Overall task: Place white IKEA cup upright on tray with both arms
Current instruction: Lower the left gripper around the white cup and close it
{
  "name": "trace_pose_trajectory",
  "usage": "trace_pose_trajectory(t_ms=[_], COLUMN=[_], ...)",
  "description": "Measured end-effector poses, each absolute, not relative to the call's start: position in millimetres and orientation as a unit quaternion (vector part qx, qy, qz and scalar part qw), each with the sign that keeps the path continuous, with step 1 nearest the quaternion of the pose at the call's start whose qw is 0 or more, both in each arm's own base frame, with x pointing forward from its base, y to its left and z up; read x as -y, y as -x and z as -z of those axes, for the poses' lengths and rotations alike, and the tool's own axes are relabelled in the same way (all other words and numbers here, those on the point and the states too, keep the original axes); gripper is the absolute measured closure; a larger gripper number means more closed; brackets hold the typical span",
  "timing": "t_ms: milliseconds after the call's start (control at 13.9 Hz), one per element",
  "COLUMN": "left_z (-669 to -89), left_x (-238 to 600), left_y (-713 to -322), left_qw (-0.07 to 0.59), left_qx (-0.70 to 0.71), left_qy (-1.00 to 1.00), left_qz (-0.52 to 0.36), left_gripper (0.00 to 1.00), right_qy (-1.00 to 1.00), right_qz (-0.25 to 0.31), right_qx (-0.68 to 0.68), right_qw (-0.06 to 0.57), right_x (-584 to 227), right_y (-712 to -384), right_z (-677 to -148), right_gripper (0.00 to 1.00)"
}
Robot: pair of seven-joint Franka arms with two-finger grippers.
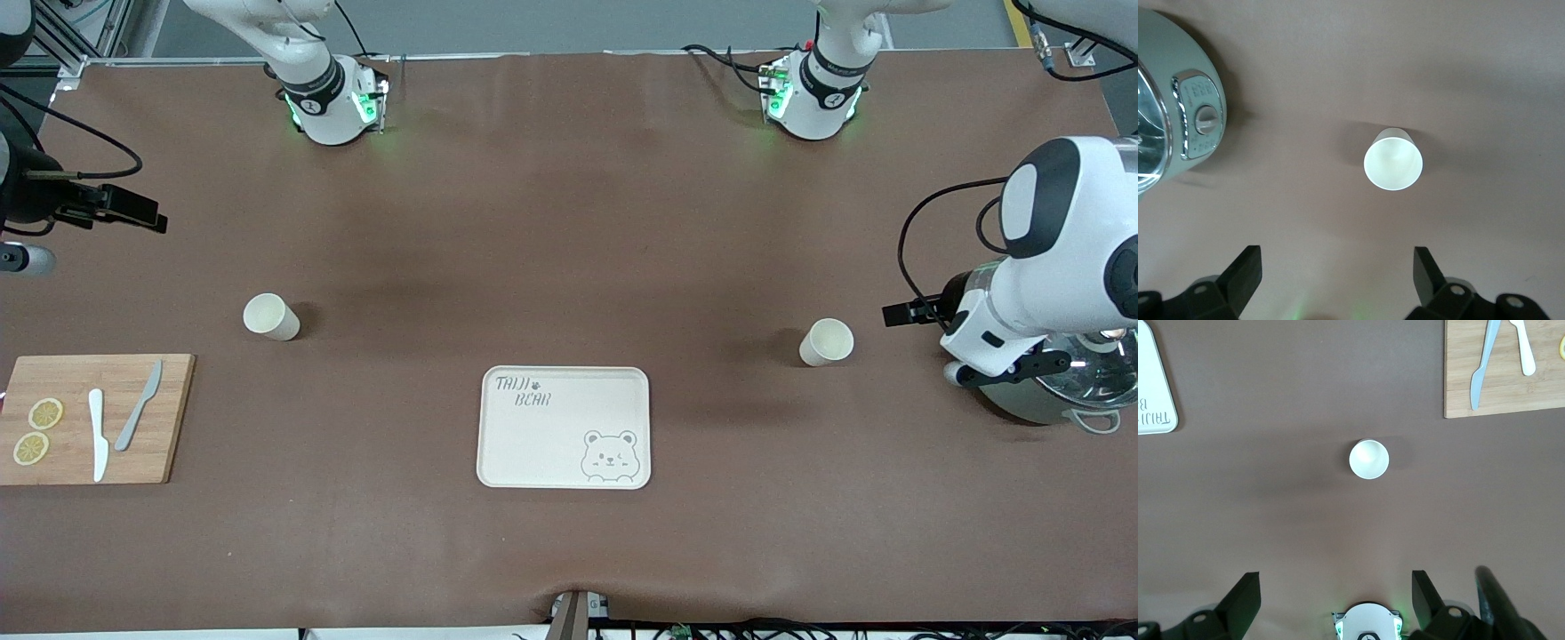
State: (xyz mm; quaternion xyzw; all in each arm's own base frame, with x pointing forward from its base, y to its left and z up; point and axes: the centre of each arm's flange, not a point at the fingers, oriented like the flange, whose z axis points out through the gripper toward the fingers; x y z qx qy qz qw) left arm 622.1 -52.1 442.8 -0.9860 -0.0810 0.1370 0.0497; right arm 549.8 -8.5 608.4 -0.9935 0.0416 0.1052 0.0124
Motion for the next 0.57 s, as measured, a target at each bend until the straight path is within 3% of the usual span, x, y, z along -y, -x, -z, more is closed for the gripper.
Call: trace_pose_trajectory(t_ms=[574], left_z=[-373], left_x=[58], left_y=[-630], left_qw=[0.054], left_qx=[0.077], left_qy=[0.98], left_qz=[-0.173], left_gripper=[0.0], right_qy=[0.993], right_qz=[-0.112], right_qx=[-0.041], right_qw=[0.014], right_x=[8], right_y=[-553], right_z=[-602], right_gripper=[0.0])
